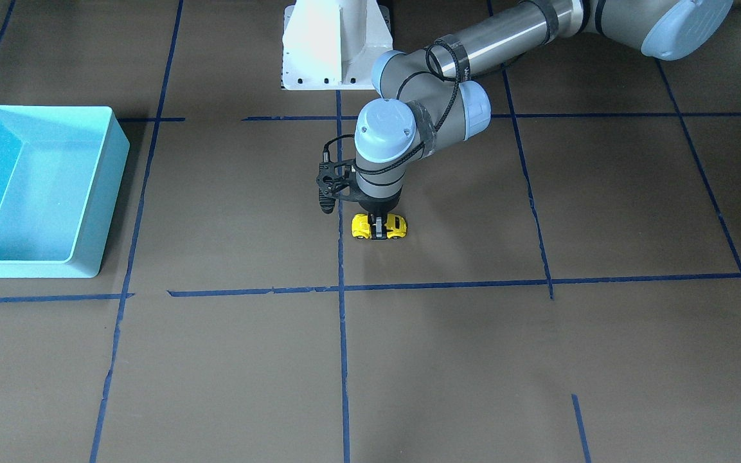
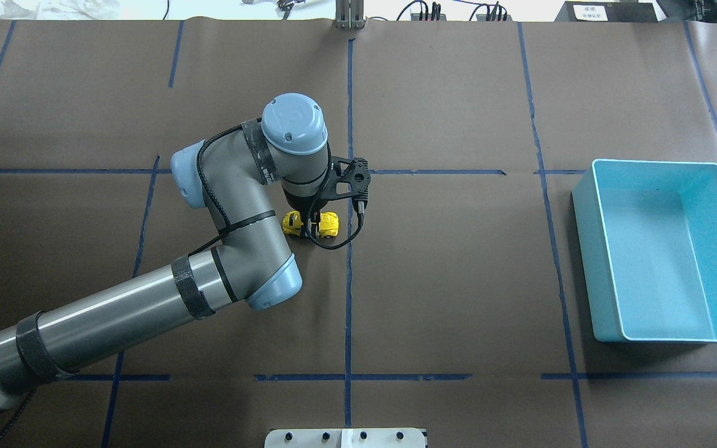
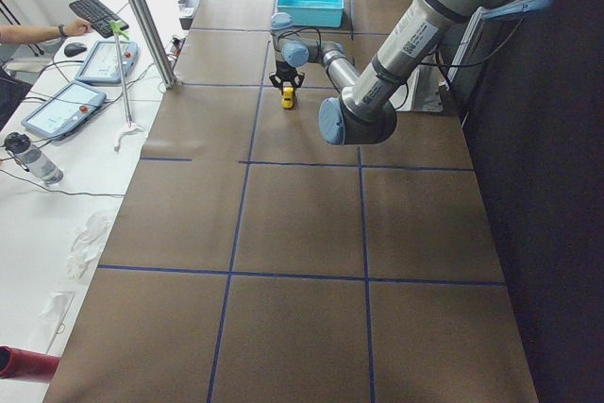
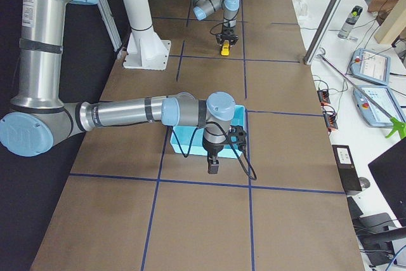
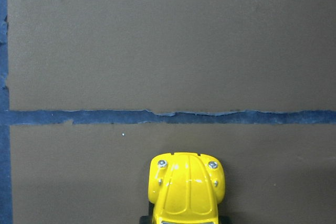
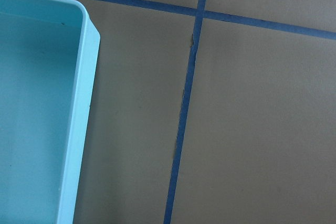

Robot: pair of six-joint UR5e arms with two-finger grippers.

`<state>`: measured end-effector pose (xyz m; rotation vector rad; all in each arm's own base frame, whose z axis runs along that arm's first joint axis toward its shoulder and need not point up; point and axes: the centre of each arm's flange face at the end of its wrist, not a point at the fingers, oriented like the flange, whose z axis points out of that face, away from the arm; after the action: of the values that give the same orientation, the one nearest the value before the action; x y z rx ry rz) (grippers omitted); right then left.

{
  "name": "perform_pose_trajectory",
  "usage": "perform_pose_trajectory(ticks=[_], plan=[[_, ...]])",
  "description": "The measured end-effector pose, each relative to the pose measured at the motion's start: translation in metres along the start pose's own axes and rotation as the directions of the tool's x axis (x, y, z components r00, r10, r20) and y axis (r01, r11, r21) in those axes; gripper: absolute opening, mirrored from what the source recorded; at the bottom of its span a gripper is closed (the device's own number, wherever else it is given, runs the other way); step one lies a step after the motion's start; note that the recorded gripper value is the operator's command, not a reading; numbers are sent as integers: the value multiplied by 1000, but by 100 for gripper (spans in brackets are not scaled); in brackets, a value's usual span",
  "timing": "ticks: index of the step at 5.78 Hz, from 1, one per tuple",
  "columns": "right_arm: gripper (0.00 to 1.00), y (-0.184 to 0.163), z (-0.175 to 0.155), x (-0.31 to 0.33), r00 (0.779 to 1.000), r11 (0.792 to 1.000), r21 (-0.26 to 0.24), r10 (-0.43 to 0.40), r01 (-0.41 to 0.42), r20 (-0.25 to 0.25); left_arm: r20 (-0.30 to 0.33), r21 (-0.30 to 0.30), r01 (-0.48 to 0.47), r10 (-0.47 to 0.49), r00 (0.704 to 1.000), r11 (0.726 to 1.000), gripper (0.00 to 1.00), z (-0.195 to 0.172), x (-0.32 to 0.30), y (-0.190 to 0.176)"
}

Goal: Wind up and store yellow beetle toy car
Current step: 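Press the car down with the left gripper and drag it toward the robot, then keep pressing and pulling the car back with the left gripper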

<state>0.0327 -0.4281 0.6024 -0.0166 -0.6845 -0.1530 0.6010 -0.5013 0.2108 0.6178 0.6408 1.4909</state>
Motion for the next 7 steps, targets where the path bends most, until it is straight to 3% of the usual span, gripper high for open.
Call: perform_pose_trajectory(ticks=[2,7], plan=[[100,0,0,0,1000,1000,0,0,0,0,9,14,-1,1,1000,1000,1,-11,0,3],[100,0,0,0,1000,1000,0,1,-1,0,57,106,-38,32,998,994,0,-15,0,27]])
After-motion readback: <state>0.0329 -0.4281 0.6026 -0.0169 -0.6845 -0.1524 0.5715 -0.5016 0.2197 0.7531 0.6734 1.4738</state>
